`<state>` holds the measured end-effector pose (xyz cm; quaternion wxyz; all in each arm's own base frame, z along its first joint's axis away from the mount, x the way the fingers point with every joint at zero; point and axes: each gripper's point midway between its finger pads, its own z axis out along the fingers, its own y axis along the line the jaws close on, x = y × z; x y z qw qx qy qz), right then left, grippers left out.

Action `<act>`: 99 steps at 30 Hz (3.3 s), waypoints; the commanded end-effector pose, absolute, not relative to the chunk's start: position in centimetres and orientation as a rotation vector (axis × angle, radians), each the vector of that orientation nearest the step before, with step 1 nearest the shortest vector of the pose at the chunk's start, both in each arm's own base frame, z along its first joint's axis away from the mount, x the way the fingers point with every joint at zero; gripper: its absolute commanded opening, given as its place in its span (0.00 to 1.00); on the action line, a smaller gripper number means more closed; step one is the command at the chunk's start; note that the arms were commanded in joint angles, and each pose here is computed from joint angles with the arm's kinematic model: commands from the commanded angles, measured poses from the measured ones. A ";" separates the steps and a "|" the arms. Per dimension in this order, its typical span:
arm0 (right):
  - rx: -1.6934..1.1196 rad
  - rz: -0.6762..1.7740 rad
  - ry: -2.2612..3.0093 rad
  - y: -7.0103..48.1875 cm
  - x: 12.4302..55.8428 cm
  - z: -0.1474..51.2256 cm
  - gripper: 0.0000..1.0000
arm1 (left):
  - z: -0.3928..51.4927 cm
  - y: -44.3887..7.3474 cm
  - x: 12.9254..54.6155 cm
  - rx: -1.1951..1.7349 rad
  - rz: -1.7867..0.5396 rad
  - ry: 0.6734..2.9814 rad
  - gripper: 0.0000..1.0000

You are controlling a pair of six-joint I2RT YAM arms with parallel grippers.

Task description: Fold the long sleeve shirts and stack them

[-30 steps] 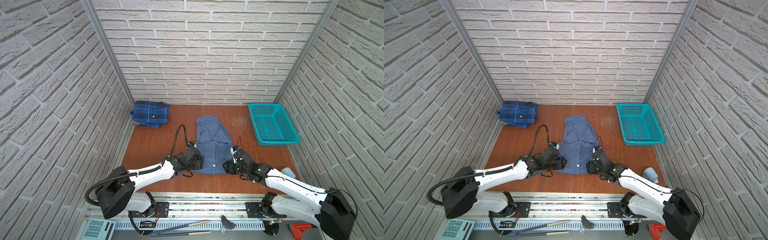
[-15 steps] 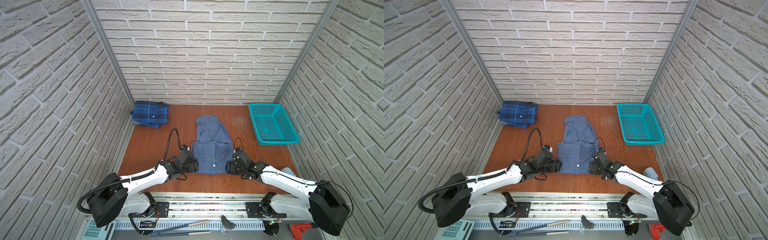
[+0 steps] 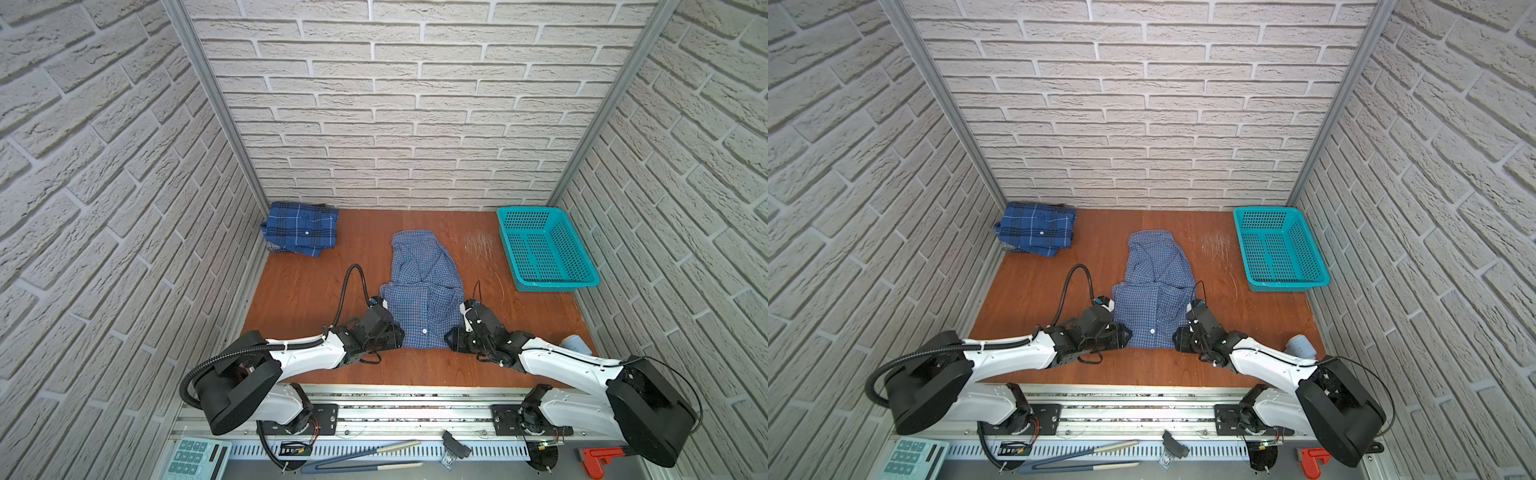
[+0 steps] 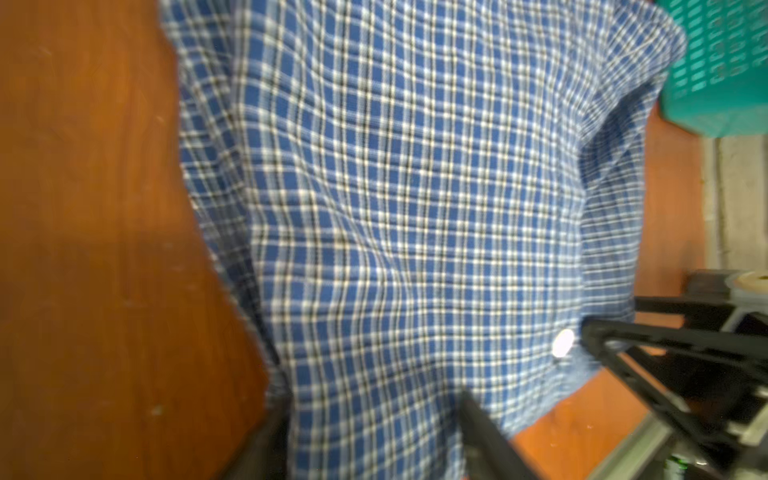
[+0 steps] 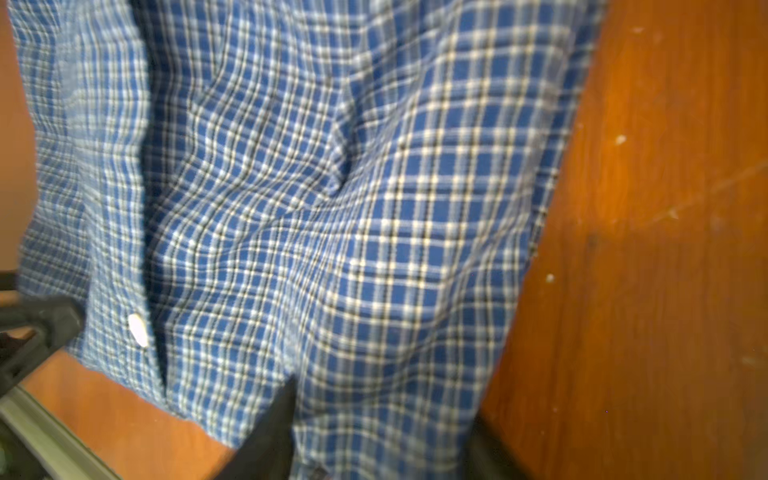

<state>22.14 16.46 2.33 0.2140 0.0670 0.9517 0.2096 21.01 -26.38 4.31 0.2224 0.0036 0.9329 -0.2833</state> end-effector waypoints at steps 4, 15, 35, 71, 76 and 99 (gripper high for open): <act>0.160 0.662 2.632 17.2 21.5 6.6 0.07 | 10.8 -28.6 21.6 0.041 -0.980 2.427 0.00; 0.177 0.772 2.651 15.8 16.8 14.3 0.06 | 19.6 -27.5 16.9 0.010 -1.167 2.291 0.00; 0.175 0.511 2.647 15.9 37.1 18.4 0.11 | 18.7 -24.8 33.8 -0.093 -1.127 2.352 0.22; -0.398 0.286 2.447 27.9 43.5 13.8 0.79 | 6.4 -20.7 36.4 -0.235 -0.723 2.450 0.55; -0.440 0.300 2.514 29.3 44.3 9.5 0.79 | 4.9 -22.0 36.9 -0.215 -0.720 2.470 0.49; -0.154 0.406 2.578 28.2 46.8 8.8 0.33 | 15.1 -28.5 33.0 -0.173 -1.120 2.289 0.00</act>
